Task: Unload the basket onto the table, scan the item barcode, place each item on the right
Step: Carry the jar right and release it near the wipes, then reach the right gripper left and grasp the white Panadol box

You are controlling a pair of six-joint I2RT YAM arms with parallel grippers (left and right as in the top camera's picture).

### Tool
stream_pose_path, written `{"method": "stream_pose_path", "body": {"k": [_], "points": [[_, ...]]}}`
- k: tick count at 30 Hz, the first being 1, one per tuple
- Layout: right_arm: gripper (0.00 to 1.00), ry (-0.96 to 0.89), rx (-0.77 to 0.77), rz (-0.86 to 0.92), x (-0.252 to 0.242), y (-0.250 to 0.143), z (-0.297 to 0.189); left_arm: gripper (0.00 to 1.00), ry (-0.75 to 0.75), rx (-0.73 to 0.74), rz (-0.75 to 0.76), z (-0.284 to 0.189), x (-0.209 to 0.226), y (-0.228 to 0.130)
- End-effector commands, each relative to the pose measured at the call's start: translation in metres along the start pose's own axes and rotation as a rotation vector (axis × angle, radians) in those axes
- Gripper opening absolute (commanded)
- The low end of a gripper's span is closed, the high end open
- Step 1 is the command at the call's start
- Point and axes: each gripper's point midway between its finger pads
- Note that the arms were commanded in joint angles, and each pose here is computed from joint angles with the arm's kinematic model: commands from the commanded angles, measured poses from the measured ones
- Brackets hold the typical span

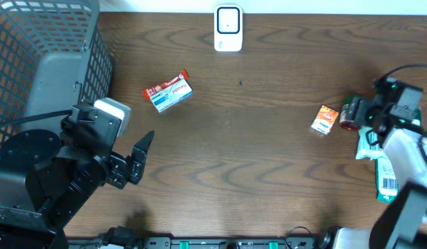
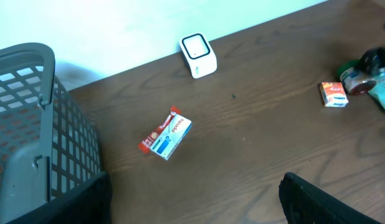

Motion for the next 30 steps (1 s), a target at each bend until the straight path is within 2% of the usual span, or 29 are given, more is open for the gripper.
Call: {"method": "stream_pose_path", "body": {"k": [1, 3, 7, 10, 11, 17, 22, 27, 30], "points": [[0.87, 0.109, -0.178, -0.02, 0.02, 0.056, -0.061, 0.86, 0.011, -0.003, -0.006, -0.001, 0.002, 0.001], [0.86, 0.21, -0.257, -0.056, 0.045, 0.074, -0.095, 0.86, 0.011, -0.002, -0.006, -0.001, 0.002, 0.001], [0.86, 0.449, -0.43, -0.211, 0.126, 0.1, -0.173, 0.86, 0.011, -0.003, -0.006, -0.001, 0.002, 0.001], [0.87, 0.609, -0.464, -0.376, 0.203, 0.09, -0.203, 0.86, 0.011, -0.003, -0.006, -0.001, 0.002, 0.001], [0.87, 0.654, -0.442, -0.452, 0.245, 0.077, -0.205, 0.86, 0.011, -0.003, -0.006, -0.001, 0.002, 0.001], [0.97, 0.69, -0.396, -0.772, 0.371, 0.016, -0.181, 0.86, 0.011, -0.003, -0.006, -0.001, 0.002, 0.001], [0.97, 0.717, -0.276, -0.936, 0.426, -0.018, -0.132, 0.86, 0.011, -0.003, -0.006, -0.001, 0.002, 0.001], [0.97, 0.748, -0.138, -0.996, 0.479, -0.009, -0.09, 0.86, 0.011, -0.003, -0.006, -0.001, 0.002, 0.001], [0.97, 0.744, -0.128, -1.054, 0.501, 0.004, -0.075, 0.86, 0.011, -0.002, -0.006, -0.001, 0.002, 0.001]]}}
Point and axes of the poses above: each gripper's point midway between its finger pads, its own z axis out along the fingers, its own x axis along the line the jaws close on, y = z × x, and after that the axes turned 6 degrees about -z, right-handed
